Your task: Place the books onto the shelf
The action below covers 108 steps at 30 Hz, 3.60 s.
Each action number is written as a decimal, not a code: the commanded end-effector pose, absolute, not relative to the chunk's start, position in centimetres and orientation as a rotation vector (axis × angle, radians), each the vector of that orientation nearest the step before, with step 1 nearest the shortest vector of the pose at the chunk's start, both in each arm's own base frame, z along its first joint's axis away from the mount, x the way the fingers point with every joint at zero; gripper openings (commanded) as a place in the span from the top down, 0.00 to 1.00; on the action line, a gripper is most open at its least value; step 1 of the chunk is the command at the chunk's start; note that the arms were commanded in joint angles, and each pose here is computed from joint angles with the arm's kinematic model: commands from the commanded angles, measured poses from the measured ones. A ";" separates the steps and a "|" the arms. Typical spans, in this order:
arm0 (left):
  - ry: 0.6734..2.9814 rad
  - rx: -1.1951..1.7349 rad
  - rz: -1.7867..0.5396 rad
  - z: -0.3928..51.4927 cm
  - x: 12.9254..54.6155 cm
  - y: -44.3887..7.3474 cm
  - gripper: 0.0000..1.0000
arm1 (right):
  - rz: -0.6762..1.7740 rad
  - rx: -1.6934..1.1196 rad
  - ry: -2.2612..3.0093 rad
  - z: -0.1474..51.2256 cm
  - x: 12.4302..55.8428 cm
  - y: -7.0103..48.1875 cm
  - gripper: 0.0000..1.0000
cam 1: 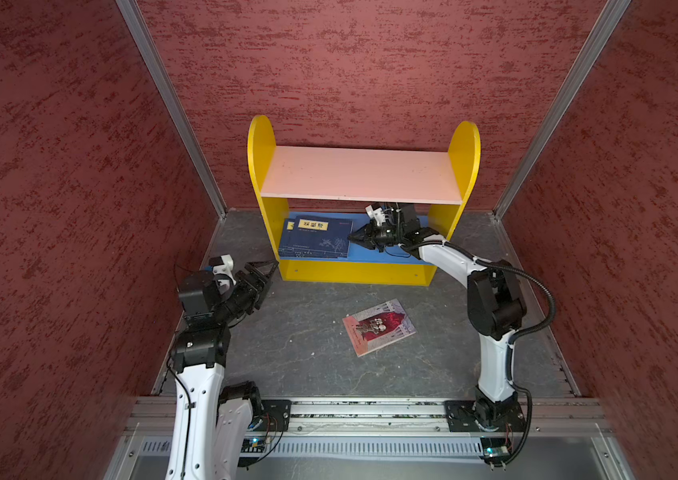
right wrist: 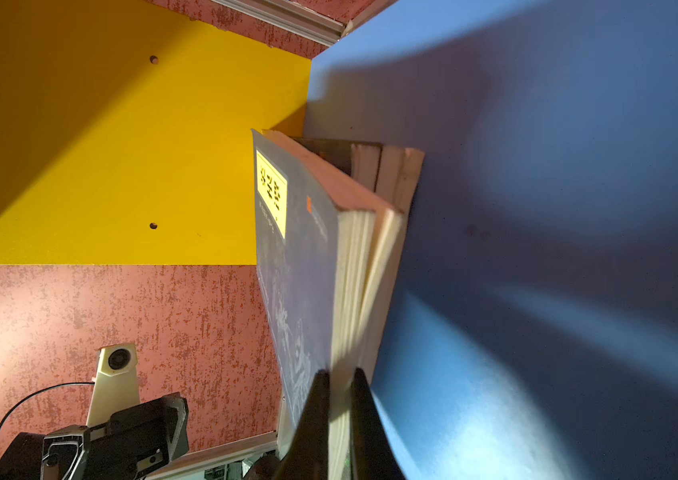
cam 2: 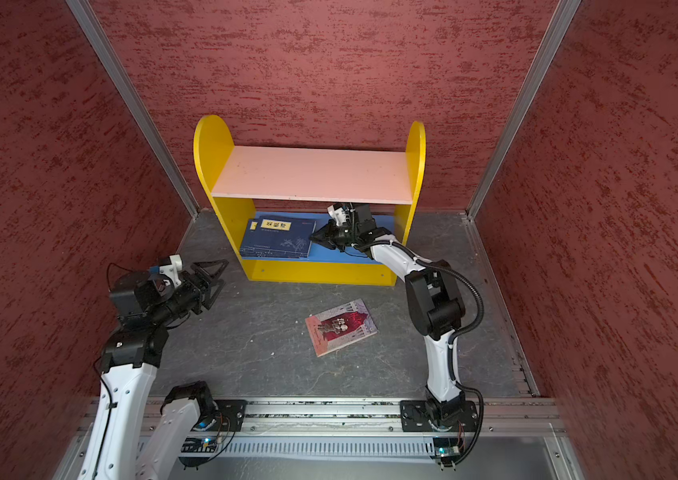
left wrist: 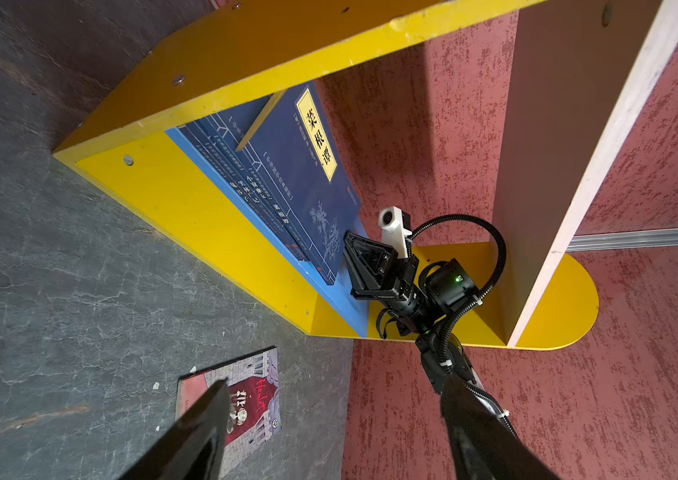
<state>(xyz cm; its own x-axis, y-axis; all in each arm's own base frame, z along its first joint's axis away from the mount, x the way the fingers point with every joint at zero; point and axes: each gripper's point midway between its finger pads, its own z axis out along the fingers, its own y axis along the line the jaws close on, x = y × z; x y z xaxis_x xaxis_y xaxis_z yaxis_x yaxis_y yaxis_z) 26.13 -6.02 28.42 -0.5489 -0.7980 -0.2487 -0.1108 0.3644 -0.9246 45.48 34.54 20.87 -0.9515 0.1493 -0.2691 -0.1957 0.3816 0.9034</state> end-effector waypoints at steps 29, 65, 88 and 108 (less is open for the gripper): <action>1.908 -0.785 -1.221 28.1 26.2 -6.1 0.20 | 1.503 -0.181 2.365 20.4 47.1 36.9 1.00; 1.906 -0.788 -1.219 28.0 26.0 -6.1 0.20 | 1.530 -0.227 2.363 20.8 47.1 38.2 1.00; 1.905 -0.787 -1.216 28.0 26.0 -6.1 0.19 | 1.532 -0.210 2.358 21.0 47.5 38.5 1.00; 1.910 -0.787 -1.219 28.0 26.0 -6.2 0.19 | 1.464 -0.212 2.382 20.9 47.7 38.1 0.72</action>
<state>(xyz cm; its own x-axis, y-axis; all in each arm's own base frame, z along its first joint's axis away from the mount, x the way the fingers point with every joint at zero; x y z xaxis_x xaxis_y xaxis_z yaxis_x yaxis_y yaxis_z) 26.00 -6.17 27.85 -0.5530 -0.7997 -0.2338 -0.1232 0.3560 -0.9263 47.19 37.95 20.84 -0.9440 0.0471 -0.3266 -0.2753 0.4329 0.8584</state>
